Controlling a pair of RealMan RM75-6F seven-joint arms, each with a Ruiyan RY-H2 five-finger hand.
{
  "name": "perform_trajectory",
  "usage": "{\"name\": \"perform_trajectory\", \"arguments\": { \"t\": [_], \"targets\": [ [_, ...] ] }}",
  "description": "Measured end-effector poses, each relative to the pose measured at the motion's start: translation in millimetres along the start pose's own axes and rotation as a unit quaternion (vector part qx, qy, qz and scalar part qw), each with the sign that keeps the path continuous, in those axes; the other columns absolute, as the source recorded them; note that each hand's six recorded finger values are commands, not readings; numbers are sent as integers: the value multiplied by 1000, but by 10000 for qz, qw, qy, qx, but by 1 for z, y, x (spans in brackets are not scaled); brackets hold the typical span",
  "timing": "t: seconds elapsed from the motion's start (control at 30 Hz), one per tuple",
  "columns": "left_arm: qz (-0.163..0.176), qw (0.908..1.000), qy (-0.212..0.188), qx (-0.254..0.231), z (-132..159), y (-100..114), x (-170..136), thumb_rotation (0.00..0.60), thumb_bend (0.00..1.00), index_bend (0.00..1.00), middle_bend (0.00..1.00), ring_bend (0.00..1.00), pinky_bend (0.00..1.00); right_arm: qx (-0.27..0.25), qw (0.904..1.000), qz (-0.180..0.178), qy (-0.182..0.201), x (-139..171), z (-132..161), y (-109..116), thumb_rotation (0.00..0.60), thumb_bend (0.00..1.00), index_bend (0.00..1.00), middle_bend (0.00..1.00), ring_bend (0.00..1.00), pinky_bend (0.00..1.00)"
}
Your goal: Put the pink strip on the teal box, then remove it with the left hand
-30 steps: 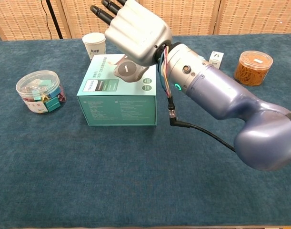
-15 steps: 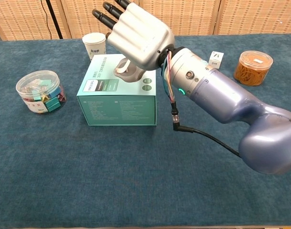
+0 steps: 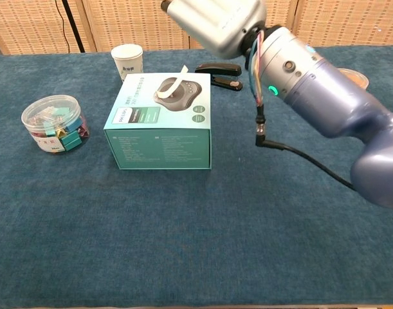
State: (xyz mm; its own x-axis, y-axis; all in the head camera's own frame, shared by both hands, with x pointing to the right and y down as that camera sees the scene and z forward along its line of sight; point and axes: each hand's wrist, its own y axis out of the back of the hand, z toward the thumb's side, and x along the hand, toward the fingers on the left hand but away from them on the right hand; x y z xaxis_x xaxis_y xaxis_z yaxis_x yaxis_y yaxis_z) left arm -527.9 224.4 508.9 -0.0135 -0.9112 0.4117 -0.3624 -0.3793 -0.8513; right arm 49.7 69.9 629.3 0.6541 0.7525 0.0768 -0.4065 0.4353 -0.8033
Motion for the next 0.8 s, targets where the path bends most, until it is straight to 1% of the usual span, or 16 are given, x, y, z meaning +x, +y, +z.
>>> {"name": "perform_trajectory", "arguments": {
  "t": [0.2, 0.37, 0.43, 0.47, 0.5, 0.57, 0.63, 0.73, 0.8],
  "targets": [
    [6, 9998, -174, 29, 6, -2, 3, 600, 0, 0, 0, 0, 0, 55, 9996, -7, -288, 11, -47, -3, 600, 486, 297, 0, 0, 0],
    [-3, 9989, -457, 84, 16, -4, 14, 600, 0, 0, 0, 0, 0, -137, 9986, 128, -486, 39, -91, -10, 600, 480, 249, 0, 0, 0],
    [-75, 9986, -510, 123, 19, -7, 20, 600, 0, 0, 0, 0, 0, -249, 9980, 220, -542, 54, -106, -14, 600, 420, 224, 0, 0, 0],
    [-118, 9984, -537, 149, 21, -9, 24, 600, 0, 0, 7, 0, 0, -329, 9973, 291, -590, 64, -116, -17, 600, 332, 207, 0, 0, 0],
    [-180, 9979, -589, 196, 24, -10, 30, 600, 0, 0, 19, 0, 0, -395, 9966, 342, -633, 71, -122, -19, 600, 210, 188, 0, 0, 0],
    [-247, 9969, -696, 272, 32, -12, 39, 600, 0, 0, 52, 1, 0, -565, 9945, 460, -746, 87, -137, -23, 600, 49, 153, 0, 0, 0],
    [-242, 9954, -856, 363, 42, -11, 49, 600, 0, 0, 77, 17, 0, -759, 9916, 569, -874, 101, -147, -26, 600, 0, 125, 0, 0, 0],
    [-164, 9928, -1092, 465, 58, -7, 60, 600, 0, 0, 99, 59, 0, -1188, 9833, 770, -1141, 124, -162, -31, 600, 0, 107, 0, 0, 0],
    [-118, 9908, -1247, 509, 68, -5, 66, 600, 0, 0, 133, 98, 10, -1549, 9745, 906, -1346, 141, -172, -34, 600, 0, 95, 0, 0, 0]
  ]
}}
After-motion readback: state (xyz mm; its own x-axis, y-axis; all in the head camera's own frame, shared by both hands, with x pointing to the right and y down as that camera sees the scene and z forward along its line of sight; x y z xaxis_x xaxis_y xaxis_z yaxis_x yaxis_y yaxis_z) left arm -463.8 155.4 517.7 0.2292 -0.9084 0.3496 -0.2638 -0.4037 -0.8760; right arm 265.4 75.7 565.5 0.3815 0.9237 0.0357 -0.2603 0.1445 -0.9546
